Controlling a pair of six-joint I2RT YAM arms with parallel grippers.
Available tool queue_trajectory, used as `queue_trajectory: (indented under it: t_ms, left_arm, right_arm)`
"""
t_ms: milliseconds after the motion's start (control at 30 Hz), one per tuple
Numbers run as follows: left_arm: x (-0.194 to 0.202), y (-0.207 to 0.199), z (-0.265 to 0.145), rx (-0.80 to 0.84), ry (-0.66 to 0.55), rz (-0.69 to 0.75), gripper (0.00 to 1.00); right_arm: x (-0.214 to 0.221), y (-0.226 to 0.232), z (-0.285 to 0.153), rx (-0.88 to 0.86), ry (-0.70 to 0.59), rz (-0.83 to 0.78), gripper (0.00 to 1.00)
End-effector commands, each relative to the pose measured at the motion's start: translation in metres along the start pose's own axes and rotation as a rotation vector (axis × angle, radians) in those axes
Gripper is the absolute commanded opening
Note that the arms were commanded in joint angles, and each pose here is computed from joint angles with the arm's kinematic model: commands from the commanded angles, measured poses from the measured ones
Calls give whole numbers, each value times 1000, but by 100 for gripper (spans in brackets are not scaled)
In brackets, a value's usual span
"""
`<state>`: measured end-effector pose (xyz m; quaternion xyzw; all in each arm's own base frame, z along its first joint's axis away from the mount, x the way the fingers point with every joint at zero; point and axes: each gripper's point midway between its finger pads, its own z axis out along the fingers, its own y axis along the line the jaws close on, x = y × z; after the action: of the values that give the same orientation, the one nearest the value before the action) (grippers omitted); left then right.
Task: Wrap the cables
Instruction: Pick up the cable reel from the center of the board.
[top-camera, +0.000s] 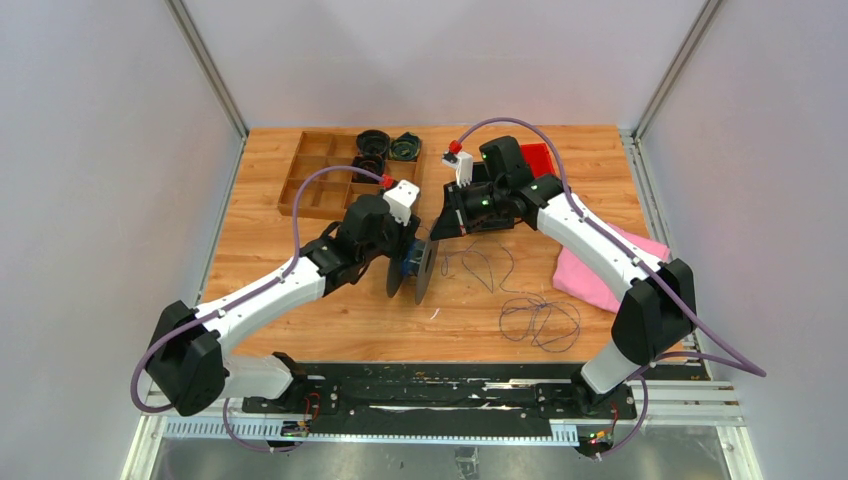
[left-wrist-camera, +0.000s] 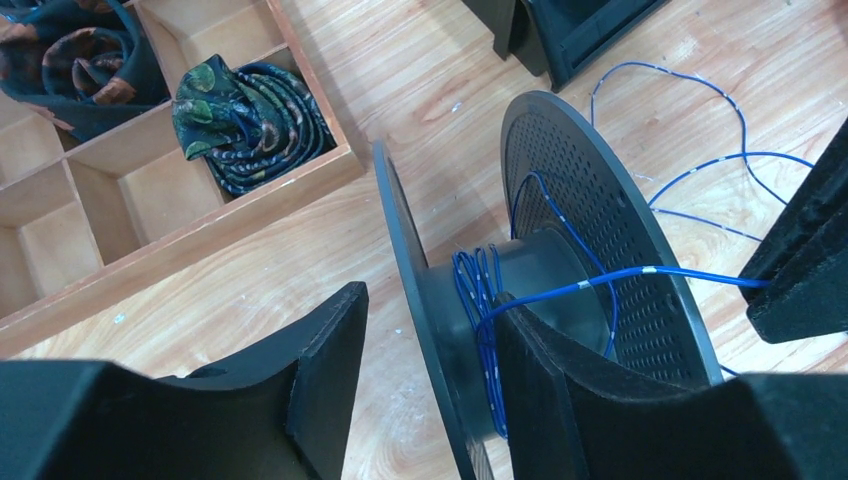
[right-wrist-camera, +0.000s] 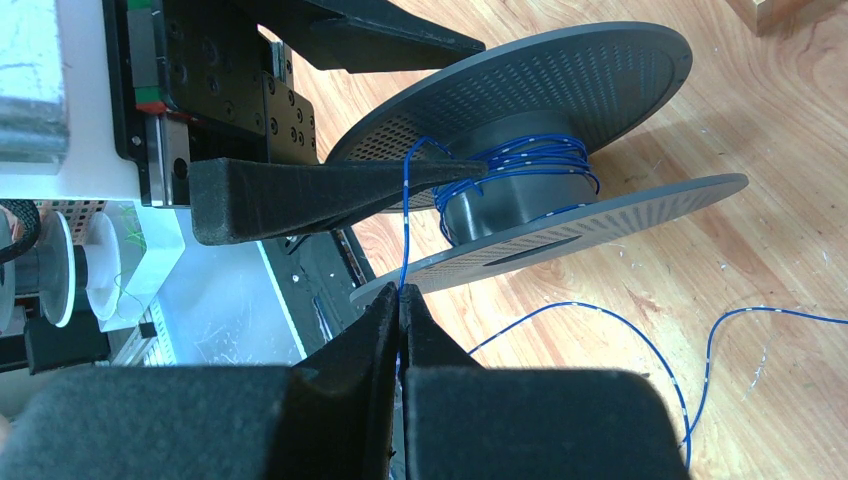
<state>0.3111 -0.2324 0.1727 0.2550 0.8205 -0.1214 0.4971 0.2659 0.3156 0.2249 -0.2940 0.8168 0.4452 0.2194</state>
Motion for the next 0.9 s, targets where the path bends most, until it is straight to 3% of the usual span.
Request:
queue_trajectory:
  t_ms: [0, 867]
  left_arm:
    - [-18, -1, -1, -13, -39, -14, 53]
    - [-13, -3, 3, -13, -15, -31, 31]
  right_arm:
    - [2, 7, 1, -13, -3, -10, 0]
    - [4, 3, 2, -3, -3, -17, 1]
